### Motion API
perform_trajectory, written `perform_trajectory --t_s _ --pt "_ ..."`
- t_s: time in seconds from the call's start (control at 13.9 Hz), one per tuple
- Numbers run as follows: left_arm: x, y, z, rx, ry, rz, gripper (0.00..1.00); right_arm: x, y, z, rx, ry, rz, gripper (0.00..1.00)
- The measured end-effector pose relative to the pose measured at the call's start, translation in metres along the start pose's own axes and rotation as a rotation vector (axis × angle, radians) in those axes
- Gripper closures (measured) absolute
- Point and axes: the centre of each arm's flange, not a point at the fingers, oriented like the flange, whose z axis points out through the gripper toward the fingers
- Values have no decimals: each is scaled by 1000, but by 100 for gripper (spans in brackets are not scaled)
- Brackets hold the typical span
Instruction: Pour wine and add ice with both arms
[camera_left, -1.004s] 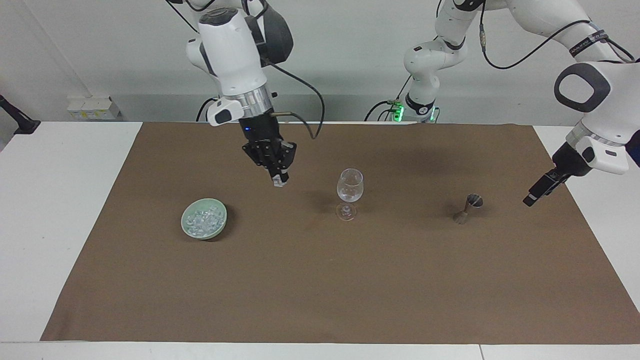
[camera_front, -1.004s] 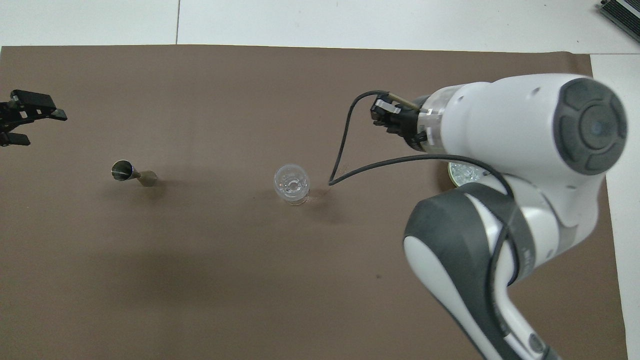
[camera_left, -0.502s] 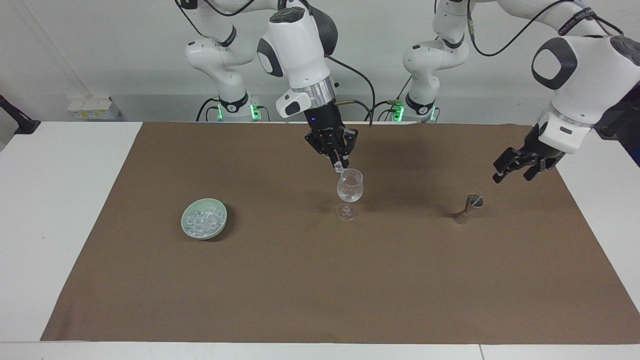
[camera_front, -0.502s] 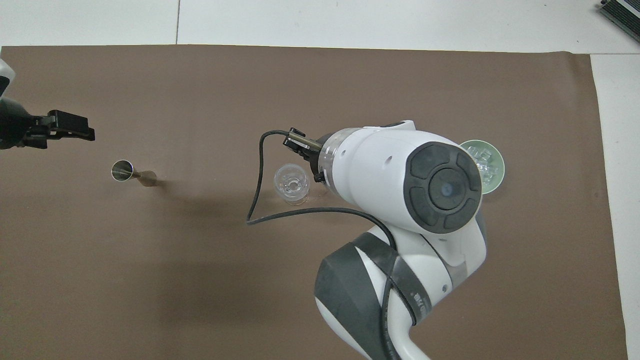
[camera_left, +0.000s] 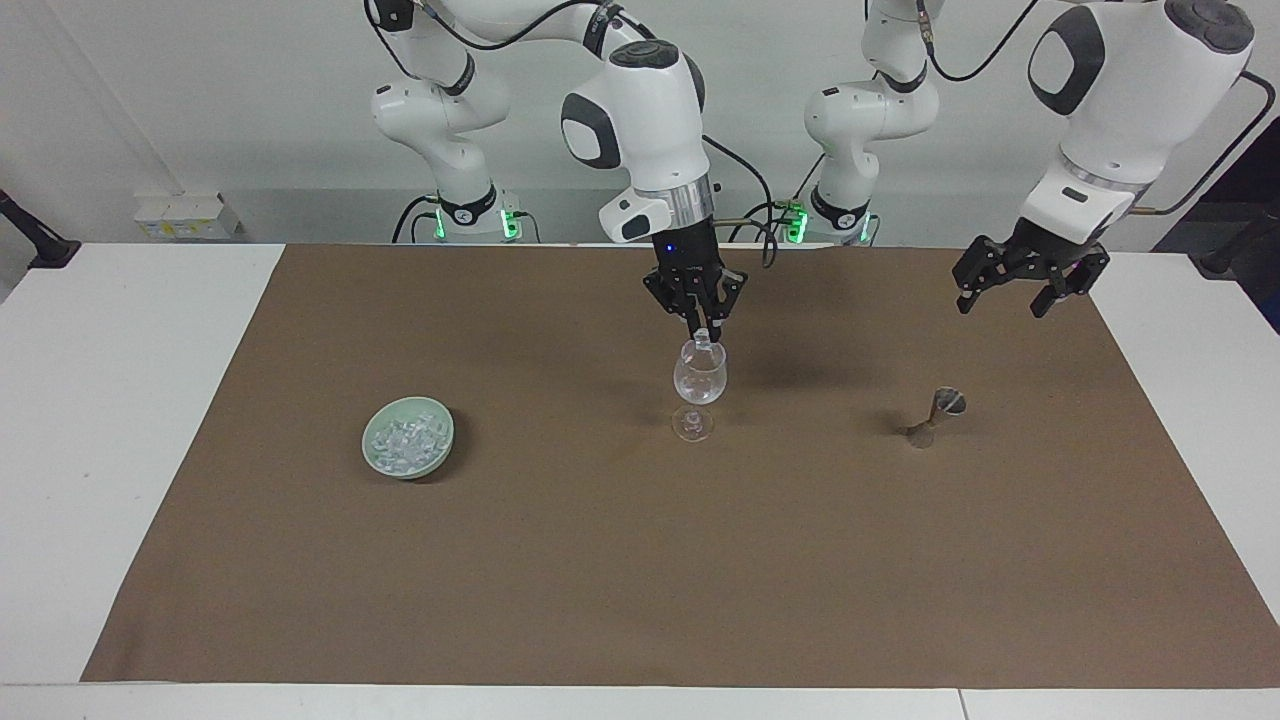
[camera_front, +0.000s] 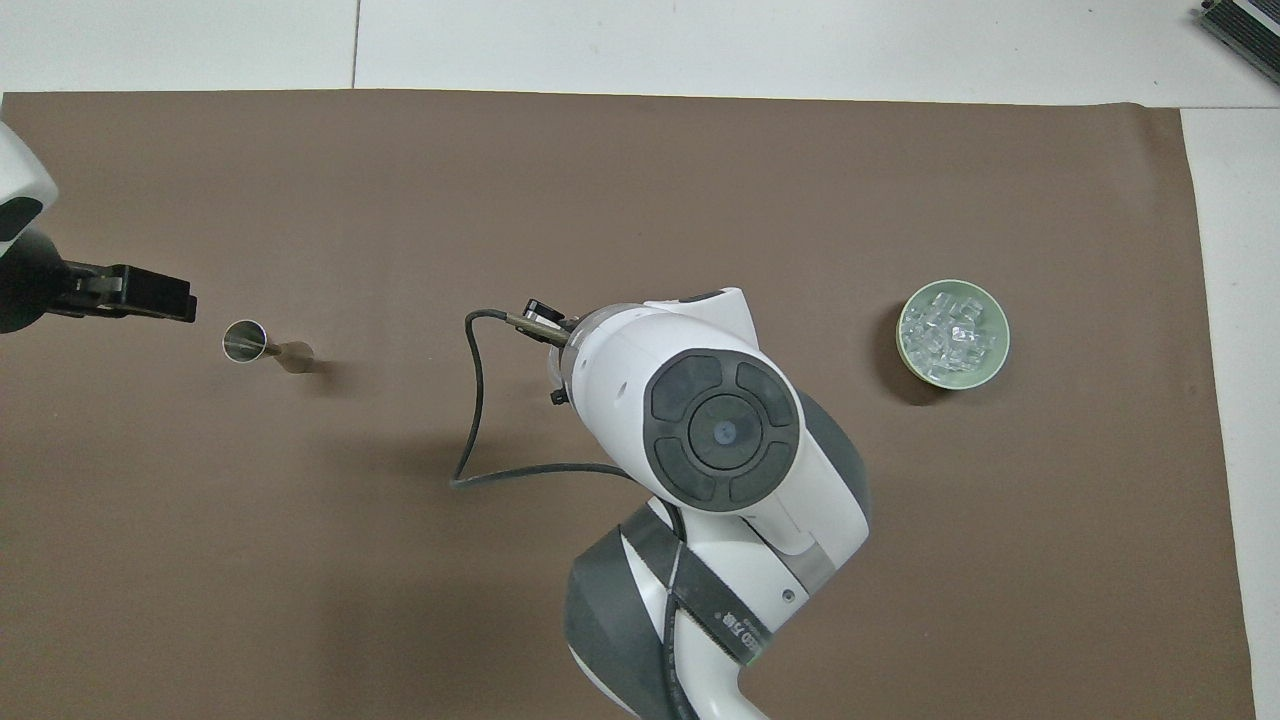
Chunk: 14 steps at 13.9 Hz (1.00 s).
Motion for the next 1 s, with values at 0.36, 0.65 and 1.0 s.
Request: perform_trajectory --t_s 0.36,0.65,1.0 --pt "-9 7 -17 22 -19 21 0 -16 -1 23 -60 -18 -5 76" --pt "-10 -6 -16 21 -24 -4 0 -18 0 36 -77 -24 -8 76" --pt "-17 -1 -15 -11 -74 -4 0 -18 0 36 -77 -22 -9 75"
